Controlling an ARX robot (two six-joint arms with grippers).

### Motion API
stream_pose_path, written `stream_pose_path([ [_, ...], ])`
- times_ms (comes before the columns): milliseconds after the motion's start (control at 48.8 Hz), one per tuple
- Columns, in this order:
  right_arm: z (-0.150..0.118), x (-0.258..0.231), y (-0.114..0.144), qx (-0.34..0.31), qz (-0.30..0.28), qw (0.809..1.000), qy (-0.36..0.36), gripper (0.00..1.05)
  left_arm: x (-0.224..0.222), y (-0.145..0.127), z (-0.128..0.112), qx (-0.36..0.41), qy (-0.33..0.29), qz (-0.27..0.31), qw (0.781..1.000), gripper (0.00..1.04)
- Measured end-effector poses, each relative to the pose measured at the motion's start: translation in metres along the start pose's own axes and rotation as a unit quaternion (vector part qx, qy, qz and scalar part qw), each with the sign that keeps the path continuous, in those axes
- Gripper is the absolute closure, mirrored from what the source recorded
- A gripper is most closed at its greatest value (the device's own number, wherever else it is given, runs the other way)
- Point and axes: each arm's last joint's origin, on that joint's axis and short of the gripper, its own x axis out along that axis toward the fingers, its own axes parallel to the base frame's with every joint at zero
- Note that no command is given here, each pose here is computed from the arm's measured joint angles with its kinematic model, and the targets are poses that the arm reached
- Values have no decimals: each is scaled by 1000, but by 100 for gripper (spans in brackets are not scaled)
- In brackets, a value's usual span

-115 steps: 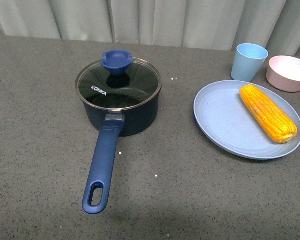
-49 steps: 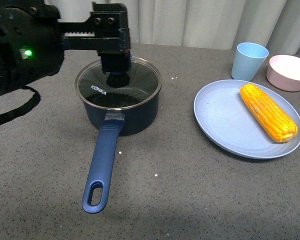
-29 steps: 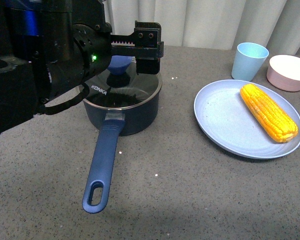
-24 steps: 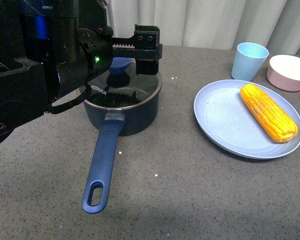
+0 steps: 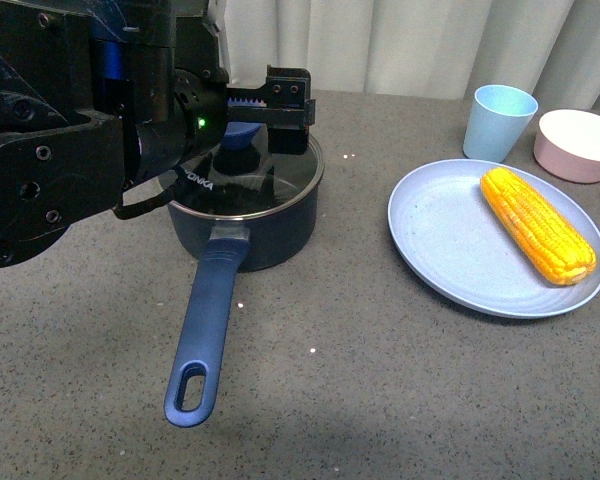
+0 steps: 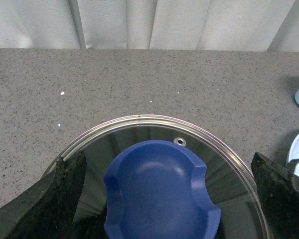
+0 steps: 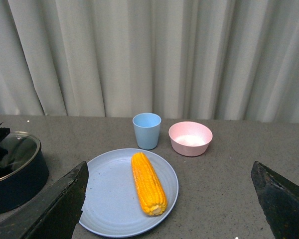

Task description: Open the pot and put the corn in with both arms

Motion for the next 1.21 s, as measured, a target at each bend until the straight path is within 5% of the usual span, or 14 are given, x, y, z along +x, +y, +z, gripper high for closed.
stream_pose_path([
  [389,0,0,0,0,0,1000,0,9,11,3,-11,10,13,19,1000,7],
  [594,0,0,0,0,0,1000,0,9,13,3,-7,12,4,22,1000,45],
  [983,0,0,0,0,0,1000,0,9,0,3,5,-6,-9,15,1000,46],
  [1208,0,0,0,0,0,1000,0,9,-12,34,32,-38,-51,37,997,46],
])
